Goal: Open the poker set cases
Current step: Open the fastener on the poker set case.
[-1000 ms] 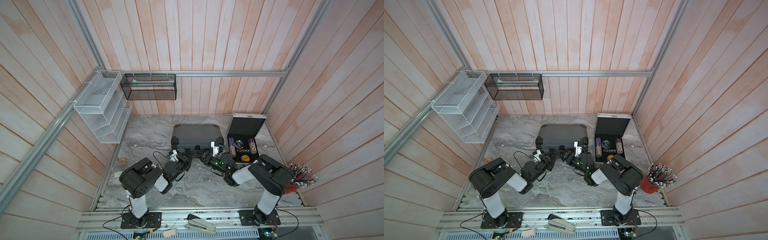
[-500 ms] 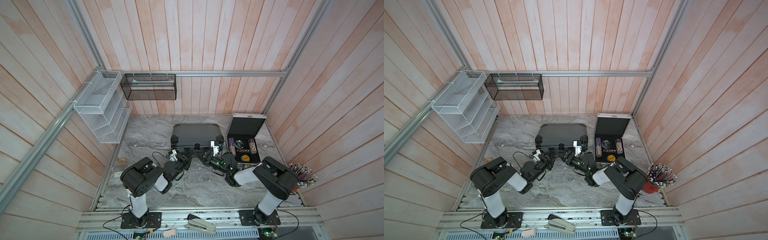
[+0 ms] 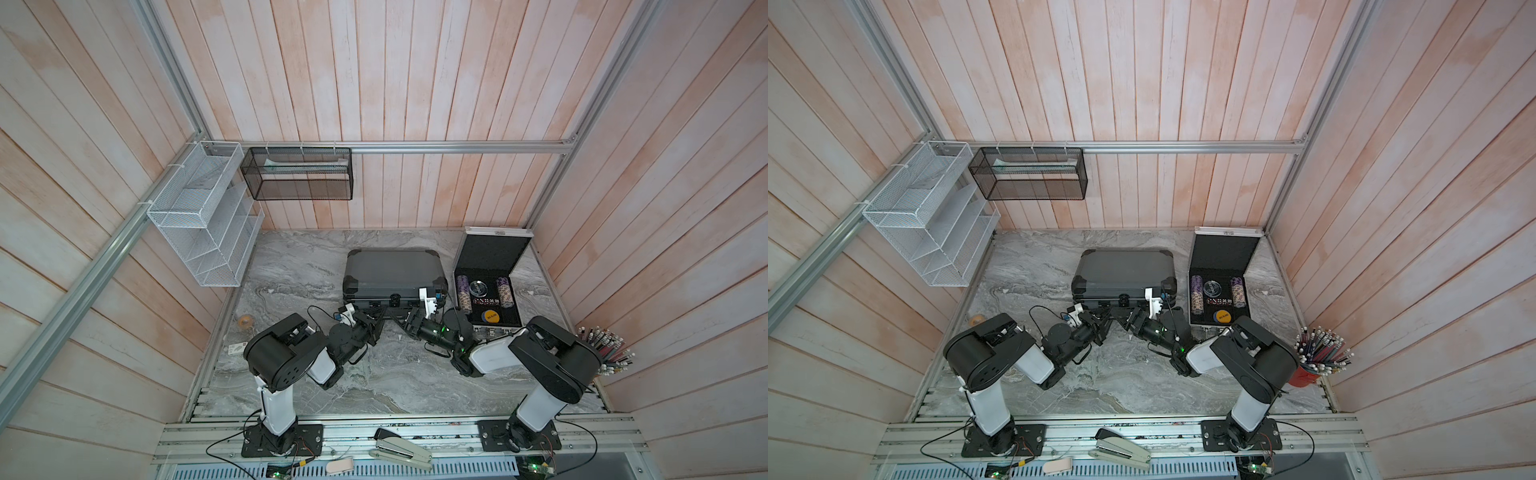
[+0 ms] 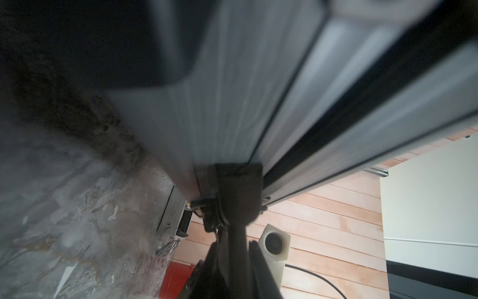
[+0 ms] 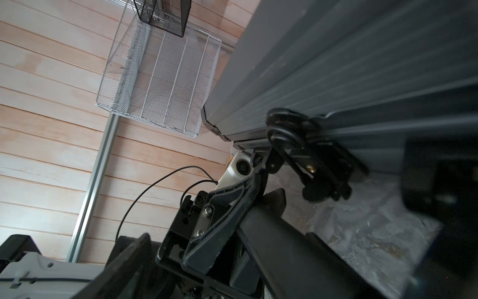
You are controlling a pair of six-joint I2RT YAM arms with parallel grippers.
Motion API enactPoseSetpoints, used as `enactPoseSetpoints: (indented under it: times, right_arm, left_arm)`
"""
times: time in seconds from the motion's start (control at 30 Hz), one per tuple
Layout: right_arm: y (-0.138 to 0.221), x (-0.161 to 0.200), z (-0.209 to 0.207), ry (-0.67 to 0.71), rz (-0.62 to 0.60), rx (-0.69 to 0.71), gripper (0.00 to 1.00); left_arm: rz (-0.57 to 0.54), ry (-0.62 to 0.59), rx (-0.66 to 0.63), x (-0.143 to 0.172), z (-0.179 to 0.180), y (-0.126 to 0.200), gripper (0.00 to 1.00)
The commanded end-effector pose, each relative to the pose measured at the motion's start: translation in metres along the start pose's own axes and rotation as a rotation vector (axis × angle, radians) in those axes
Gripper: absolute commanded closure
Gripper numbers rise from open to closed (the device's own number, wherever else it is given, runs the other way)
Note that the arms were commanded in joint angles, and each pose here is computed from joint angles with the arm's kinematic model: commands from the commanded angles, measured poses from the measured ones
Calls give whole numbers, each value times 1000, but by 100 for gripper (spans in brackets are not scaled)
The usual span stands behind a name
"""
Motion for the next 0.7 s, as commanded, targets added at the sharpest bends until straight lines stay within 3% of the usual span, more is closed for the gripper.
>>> enactPoseSetpoints:
  times: [0.0,0.33,0.67]
  right_arm:
    - [3,-14,30,123,-60,-55,5]
    - [4,-2,-15,101,-30,69,2]
    - [-2,4,-17,109,-23,64,2]
  left_arm:
    - [-35,79,107,-12,-25,3,100]
    - [-22,83,106,-11,-21,1,100]
    - [-11,90,88,-7,-14,3,100]
Point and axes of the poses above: each gripper's point midway between its finger pads, its own y axis back along the fingers, its own z axis along the line the jaws close on, x = y × z, the point moved 1 cm from there along y, back along the fingers, and after that the axes turned 6 degrees about -y, right-handed, at the moved point
